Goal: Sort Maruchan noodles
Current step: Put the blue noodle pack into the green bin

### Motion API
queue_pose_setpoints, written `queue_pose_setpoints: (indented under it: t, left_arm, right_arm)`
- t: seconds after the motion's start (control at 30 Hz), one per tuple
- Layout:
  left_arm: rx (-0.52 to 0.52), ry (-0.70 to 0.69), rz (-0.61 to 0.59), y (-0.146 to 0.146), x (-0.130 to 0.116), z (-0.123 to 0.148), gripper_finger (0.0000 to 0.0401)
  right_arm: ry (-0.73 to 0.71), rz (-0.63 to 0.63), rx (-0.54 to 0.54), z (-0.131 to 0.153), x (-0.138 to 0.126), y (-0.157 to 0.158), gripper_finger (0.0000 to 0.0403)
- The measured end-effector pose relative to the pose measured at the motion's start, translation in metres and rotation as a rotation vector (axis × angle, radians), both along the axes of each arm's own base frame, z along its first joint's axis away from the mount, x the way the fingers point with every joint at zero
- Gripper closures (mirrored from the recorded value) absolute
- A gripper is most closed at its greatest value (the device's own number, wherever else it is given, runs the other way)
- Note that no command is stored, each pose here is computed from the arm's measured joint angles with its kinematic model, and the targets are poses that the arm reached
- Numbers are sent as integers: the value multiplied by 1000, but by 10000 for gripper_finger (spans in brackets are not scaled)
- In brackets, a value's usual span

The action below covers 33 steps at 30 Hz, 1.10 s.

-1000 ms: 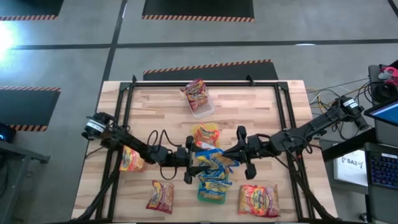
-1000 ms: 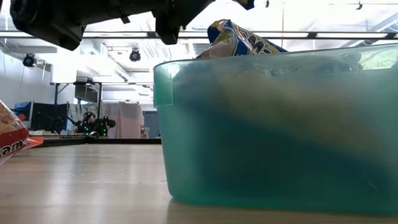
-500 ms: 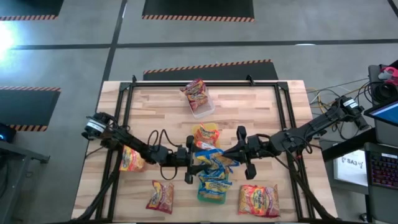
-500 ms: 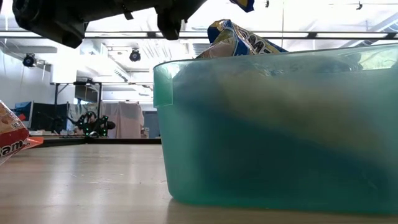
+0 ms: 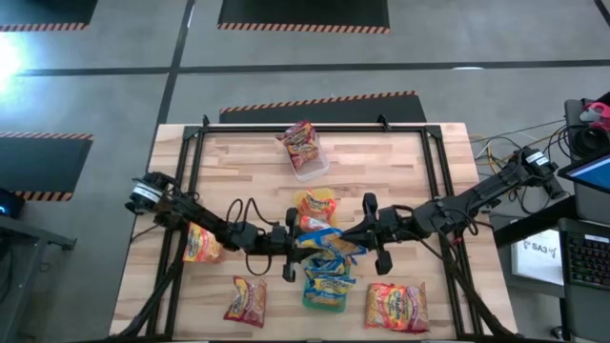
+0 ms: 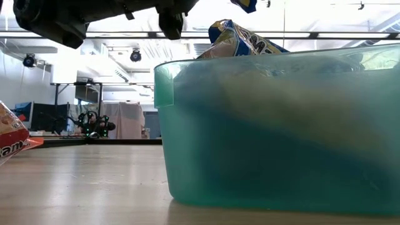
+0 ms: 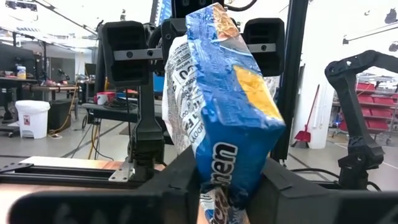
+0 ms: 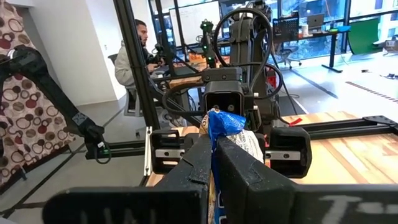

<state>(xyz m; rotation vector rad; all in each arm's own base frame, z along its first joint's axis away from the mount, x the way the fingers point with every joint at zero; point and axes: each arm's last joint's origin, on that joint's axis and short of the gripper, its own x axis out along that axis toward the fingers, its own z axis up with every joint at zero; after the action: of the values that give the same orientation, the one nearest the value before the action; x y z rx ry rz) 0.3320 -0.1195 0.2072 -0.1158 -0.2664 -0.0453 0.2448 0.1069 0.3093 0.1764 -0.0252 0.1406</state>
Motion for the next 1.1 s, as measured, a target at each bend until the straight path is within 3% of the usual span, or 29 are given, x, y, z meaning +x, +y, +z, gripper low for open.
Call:
queue_pose_setpoints:
  t: [0.27,0.67,0.9,1.1]
  left_arm:
    - [-14,6,-4,0,0,-1,363]
    - [-32,54,-14,-1,1,-6,364]
    - [-36,76,-17,-1,1,-8,364]
    - [-89,62,-205,-5,-1,-2,364]
  right_arm:
    - [67,29,-34,-7,0,1,363]
    - [156,25,10,-10,-6,-2,237]
    - [387,-17,44,14,-23,-11,201]
    - [523,-78,48,14,-20,-10,208]
